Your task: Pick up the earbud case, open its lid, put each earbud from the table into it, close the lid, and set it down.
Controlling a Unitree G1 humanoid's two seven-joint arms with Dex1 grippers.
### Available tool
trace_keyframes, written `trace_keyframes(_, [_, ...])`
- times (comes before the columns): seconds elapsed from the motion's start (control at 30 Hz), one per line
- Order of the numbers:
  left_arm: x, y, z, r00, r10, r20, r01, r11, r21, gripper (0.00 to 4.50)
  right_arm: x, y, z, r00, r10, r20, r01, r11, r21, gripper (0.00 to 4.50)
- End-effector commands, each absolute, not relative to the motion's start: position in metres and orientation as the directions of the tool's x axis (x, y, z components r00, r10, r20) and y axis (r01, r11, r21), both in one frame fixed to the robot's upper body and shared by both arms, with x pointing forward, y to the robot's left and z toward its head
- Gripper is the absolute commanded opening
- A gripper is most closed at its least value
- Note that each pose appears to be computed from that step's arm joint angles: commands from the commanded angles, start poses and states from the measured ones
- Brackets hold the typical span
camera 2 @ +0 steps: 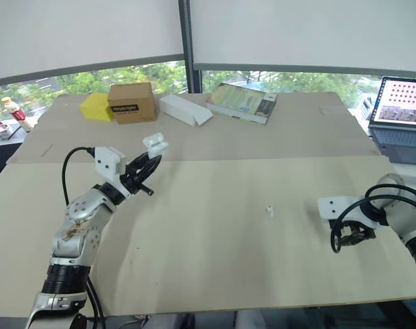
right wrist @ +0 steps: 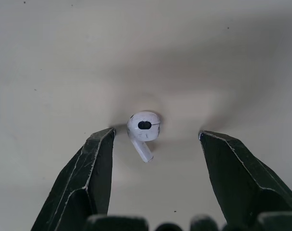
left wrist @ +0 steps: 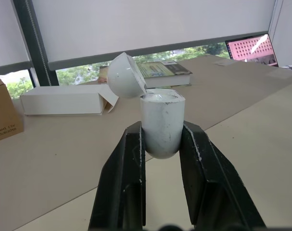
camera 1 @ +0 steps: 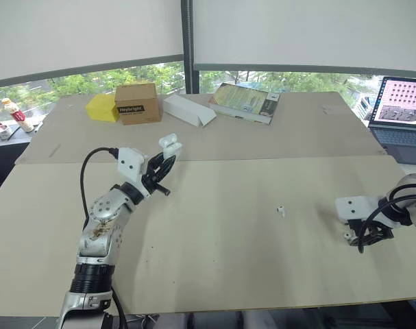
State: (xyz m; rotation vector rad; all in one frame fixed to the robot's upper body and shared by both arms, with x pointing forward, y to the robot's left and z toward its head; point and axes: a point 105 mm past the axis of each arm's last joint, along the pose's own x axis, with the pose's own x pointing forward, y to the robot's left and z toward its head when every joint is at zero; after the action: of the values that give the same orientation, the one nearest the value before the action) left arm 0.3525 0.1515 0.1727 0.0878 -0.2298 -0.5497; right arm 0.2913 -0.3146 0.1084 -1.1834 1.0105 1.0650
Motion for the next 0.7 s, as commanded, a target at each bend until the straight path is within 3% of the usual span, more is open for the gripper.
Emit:
trace_keyframes(0.03, [0.3484,0.1471,0.1854,0.813,-0.531,0.237,0.503,0.847,0.172,0.5,0.2902,-0.3092,0.1062,0.2,0.106,-0.974,-0.98,0.027,-0.199,3.1])
trace_keyframes(0.27, [0.3499,0.1462,0.1825,0.818,-0.525,0.234,0.5,0.851,0.162,0.5,0.2905,-0.303,0.1014,0.199,0.104,-0.975,-0.979,-0.028,-0.203,3.1])
trace_keyframes(0.47, [0.3487,0.1467,0.181,0.82,-0.523,0.232,0.498,0.852,0.158,0.5,0.2924,-0.3032,0.1016,0.198,0.102,-0.975,-0.979,-0.023,-0.201,1.26])
trace_keyframes(0.7, [0.3482,0.1485,0.1797,0.824,-0.519,0.226,0.495,0.854,0.157,0.5,0.2938,-0.3023,0.1017,0.199,0.106,-0.974,-0.979,-0.016,-0.201,1.26])
